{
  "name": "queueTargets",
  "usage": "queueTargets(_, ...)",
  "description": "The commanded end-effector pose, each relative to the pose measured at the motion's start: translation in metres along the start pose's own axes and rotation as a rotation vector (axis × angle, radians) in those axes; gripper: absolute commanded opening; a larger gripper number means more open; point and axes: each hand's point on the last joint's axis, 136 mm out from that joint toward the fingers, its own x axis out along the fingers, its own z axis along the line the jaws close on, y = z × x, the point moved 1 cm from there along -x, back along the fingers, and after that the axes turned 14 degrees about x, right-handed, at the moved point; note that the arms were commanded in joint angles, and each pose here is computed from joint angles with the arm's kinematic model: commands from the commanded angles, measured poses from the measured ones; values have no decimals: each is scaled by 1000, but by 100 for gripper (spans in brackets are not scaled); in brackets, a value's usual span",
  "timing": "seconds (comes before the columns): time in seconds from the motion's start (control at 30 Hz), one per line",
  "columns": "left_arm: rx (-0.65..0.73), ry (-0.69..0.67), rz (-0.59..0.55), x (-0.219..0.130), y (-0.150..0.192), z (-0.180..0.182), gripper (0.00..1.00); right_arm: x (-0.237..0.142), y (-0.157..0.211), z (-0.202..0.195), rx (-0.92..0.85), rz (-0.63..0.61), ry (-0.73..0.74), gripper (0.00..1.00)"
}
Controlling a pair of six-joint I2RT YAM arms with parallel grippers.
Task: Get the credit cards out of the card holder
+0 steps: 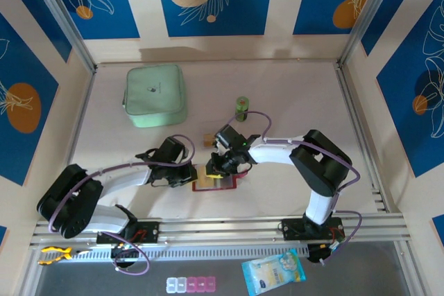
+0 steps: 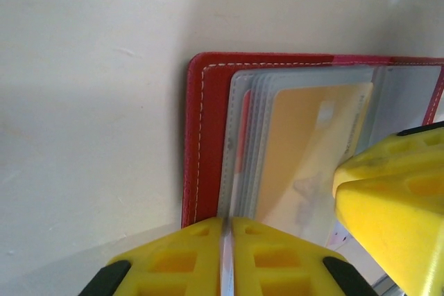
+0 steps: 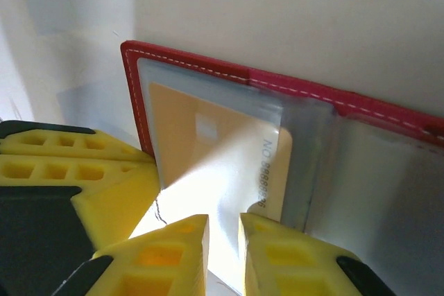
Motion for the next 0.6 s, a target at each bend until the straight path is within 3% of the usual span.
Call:
queueTargets(0.0,17,-4,-53,-16,-14,-9,11,1,3,-7,23,20,9,20)
queueTargets(0.2,33,38,-39,-18,-18,-22,14,-11,1,-1,11,-11,-15,22)
queueTargets(0.57,9,-7,63,9,0,-1,14,-16,-1,-9,23,-36,7,22)
